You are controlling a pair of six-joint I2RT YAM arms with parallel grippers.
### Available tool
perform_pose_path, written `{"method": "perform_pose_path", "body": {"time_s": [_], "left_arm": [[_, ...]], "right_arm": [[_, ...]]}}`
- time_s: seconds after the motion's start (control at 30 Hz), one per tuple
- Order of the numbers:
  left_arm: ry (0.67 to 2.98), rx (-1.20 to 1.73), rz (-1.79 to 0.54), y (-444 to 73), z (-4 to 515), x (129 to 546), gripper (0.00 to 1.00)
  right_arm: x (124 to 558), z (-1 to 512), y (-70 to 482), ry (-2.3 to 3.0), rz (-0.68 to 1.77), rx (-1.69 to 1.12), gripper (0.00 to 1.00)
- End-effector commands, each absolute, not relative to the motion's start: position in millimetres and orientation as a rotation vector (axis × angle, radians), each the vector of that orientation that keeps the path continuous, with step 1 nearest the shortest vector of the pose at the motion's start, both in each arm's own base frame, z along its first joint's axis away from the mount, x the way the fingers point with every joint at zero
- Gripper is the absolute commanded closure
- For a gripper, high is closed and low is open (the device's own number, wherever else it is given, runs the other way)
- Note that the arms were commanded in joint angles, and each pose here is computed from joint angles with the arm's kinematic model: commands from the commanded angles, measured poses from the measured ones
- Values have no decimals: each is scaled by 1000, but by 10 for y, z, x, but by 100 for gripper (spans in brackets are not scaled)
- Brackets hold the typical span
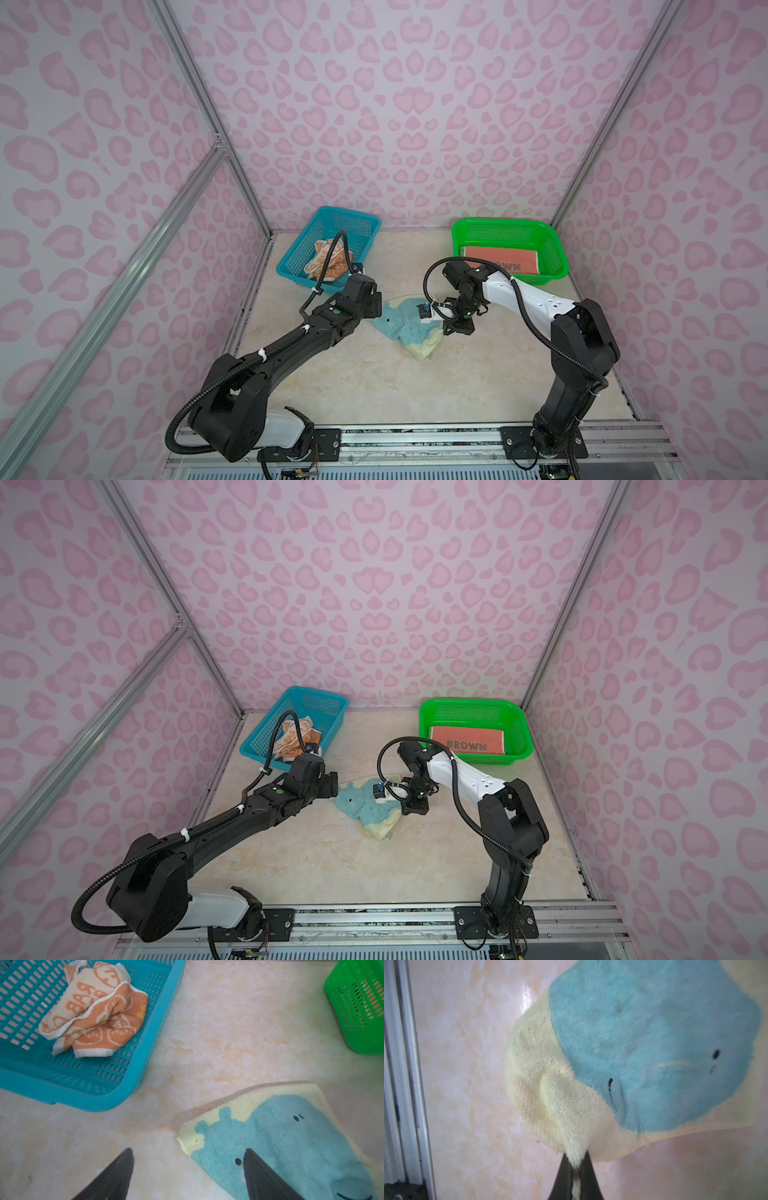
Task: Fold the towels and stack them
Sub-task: 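Pull the whale towel corner away with right gripper while left grasps near edge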
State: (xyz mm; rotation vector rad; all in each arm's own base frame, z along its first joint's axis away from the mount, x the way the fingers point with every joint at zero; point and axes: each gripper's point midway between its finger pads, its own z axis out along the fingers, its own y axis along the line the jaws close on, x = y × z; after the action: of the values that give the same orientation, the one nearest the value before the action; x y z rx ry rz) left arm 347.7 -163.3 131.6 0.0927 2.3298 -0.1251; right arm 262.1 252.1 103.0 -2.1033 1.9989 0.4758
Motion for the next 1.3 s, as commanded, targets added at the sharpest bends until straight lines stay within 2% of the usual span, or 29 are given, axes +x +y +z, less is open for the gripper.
{"method": "perform_pose_path", "body": {"time_s": [0.0,0.23,0.4,0.6,0.7,0.73,0.77,1.0,1.27], "left_arm": [[2292,105,-166,-1702,1448,3528,15],[2267,150,-256,-1815,1572,3491,17],[2256,285,-381,-2026,1660,3359,19],[2177,424,-455,-2313,1804,3170,15],[2085,447,-486,-2456,1942,3070,12],[2065,446,-495,-2481,1963,3028,8],[2013,445,-520,-2538,2057,2998,0],[1950,530,-535,-2720,2160,2754,2],[2005,567,-420,-3117,1846,2758,3]], "right_arm": [[2519,1263,2601,2226,630,-1917,100],[2789,1468,2662,2463,635,-1587,100],[2921,1658,2683,2488,609,-1391,100],[3052,1882,2667,2522,556,-1200,100],[3072,1888,2659,2546,540,-1156,100],[3076,1884,2661,2550,537,-1149,100],[3085,1887,2658,2554,533,-1132,100],[3147,1960,2728,2542,556,-1040,100],[3203,1959,2800,2534,561,-998,100]]}}
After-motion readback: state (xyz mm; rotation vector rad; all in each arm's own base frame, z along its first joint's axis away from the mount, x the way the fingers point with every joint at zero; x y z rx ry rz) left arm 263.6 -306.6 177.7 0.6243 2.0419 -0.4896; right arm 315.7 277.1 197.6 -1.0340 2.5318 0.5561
